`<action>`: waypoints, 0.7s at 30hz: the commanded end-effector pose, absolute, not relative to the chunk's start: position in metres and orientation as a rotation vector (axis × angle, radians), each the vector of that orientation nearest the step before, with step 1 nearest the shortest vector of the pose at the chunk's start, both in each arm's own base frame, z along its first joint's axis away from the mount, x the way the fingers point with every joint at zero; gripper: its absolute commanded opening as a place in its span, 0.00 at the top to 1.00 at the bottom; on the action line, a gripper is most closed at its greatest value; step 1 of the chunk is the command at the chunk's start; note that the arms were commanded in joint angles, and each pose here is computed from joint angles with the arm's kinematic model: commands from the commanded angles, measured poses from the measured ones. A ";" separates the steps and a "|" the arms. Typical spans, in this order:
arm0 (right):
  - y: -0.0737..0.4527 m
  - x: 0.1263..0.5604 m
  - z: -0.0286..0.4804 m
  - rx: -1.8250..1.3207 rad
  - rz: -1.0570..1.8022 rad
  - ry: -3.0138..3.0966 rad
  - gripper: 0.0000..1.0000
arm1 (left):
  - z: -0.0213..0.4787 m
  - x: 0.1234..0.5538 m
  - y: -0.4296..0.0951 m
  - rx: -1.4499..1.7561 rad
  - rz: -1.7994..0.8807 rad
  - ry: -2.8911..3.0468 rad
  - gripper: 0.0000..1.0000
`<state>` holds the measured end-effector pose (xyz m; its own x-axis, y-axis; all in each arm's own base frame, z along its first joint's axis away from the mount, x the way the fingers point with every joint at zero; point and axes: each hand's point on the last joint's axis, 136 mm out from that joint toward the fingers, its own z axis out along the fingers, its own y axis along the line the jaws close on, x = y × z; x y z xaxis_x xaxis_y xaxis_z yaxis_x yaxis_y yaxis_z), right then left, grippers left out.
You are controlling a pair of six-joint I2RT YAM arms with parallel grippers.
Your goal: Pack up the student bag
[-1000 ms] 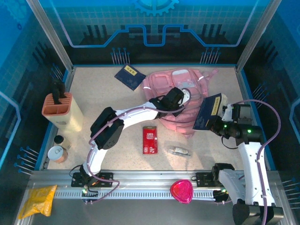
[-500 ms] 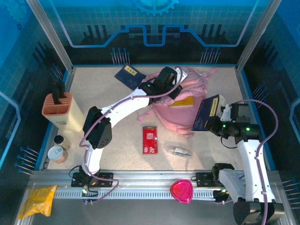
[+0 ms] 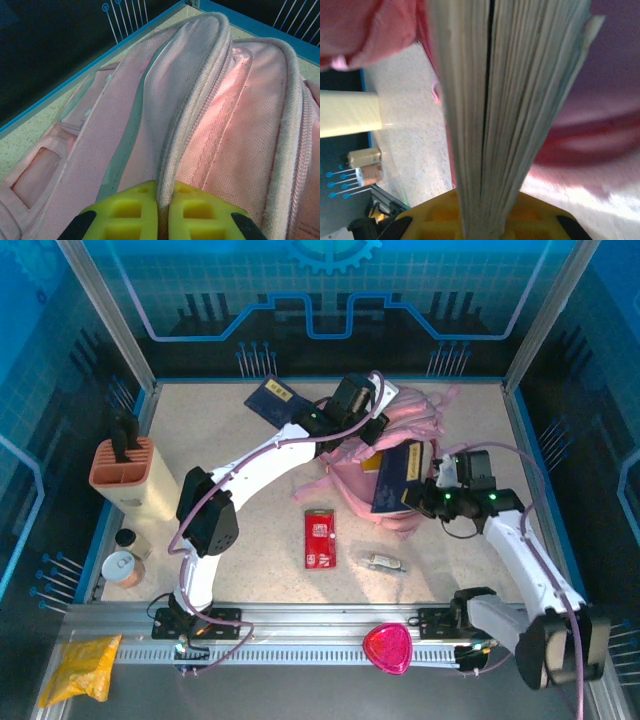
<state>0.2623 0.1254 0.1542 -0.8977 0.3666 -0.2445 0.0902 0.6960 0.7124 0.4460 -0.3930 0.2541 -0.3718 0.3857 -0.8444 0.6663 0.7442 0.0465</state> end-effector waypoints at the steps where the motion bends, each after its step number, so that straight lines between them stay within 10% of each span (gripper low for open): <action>1: 0.141 0.304 0.169 0.261 1.155 2.360 1.00 | 0.330 0.442 -0.398 0.730 -0.483 1.817 1.00; 13: 0.133 0.371 0.117 0.335 1.135 2.388 0.92 | 0.327 0.443 -0.396 0.731 -0.486 1.824 1.00; 21: 0.095 0.364 0.102 0.466 0.918 2.472 0.44 | 0.324 0.444 -0.395 0.721 -0.493 1.829 1.00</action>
